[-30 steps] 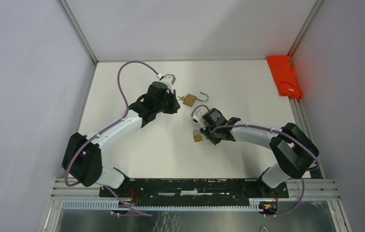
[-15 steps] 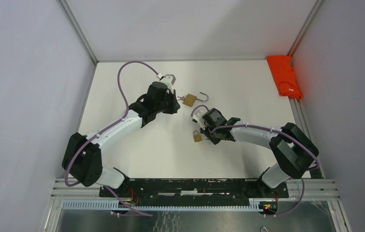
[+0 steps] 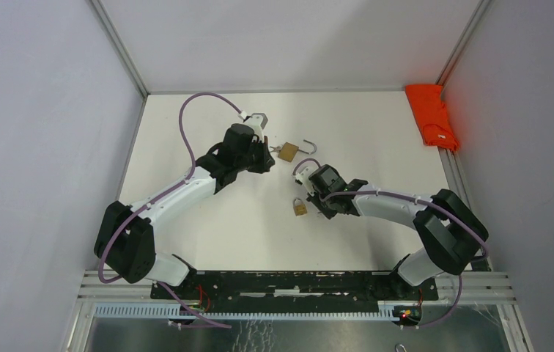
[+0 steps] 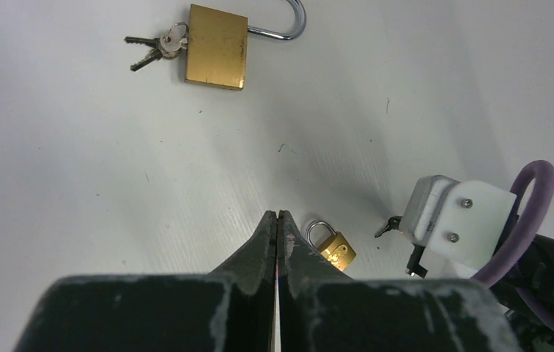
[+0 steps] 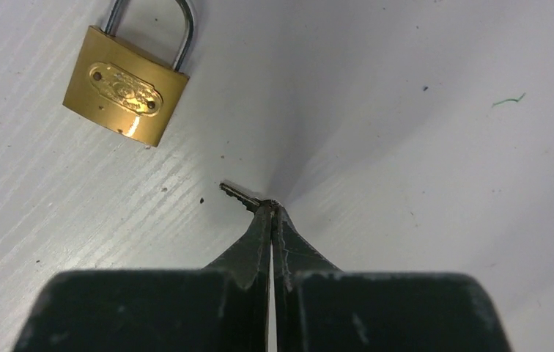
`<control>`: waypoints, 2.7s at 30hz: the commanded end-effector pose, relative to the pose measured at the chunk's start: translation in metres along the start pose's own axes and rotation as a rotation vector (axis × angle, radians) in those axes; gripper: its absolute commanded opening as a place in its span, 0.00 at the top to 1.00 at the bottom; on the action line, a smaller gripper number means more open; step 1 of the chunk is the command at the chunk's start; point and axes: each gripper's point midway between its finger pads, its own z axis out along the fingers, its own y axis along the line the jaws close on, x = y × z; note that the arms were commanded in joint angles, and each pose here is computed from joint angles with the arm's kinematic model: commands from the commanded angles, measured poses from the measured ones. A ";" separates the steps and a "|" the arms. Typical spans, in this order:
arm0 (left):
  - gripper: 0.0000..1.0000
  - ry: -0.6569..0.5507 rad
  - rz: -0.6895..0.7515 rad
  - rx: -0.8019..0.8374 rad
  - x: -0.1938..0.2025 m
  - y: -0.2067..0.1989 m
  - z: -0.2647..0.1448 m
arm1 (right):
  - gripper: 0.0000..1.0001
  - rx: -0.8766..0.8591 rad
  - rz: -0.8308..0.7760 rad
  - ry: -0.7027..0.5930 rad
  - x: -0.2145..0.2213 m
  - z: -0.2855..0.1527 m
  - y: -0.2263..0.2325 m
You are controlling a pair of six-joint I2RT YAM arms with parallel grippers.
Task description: Unlock with the key
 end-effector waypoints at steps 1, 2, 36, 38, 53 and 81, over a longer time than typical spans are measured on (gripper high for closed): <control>0.98 -0.032 0.036 0.050 -0.011 -0.010 0.002 | 1.00 0.043 0.013 -0.043 -0.007 -0.015 -0.008; 0.98 -0.033 0.037 0.054 -0.012 -0.011 0.002 | 1.00 0.045 0.014 -0.048 -0.008 -0.016 -0.009; 0.98 -0.044 0.196 1.195 -0.016 -0.165 -0.067 | 1.00 -0.080 -0.055 -0.690 -0.132 -0.213 -0.011; 0.97 -0.033 0.202 1.286 -0.016 -0.172 -0.081 | 1.00 -0.107 -0.081 -0.743 -0.137 -0.224 -0.007; 0.91 -0.029 0.230 1.523 -0.015 -0.184 -0.120 | 1.00 -0.193 -0.166 -0.910 -0.154 -0.275 0.008; 0.98 -0.173 0.138 -0.100 -0.153 -0.057 -0.059 | 1.00 -0.200 -0.224 -1.123 -0.187 -0.369 0.004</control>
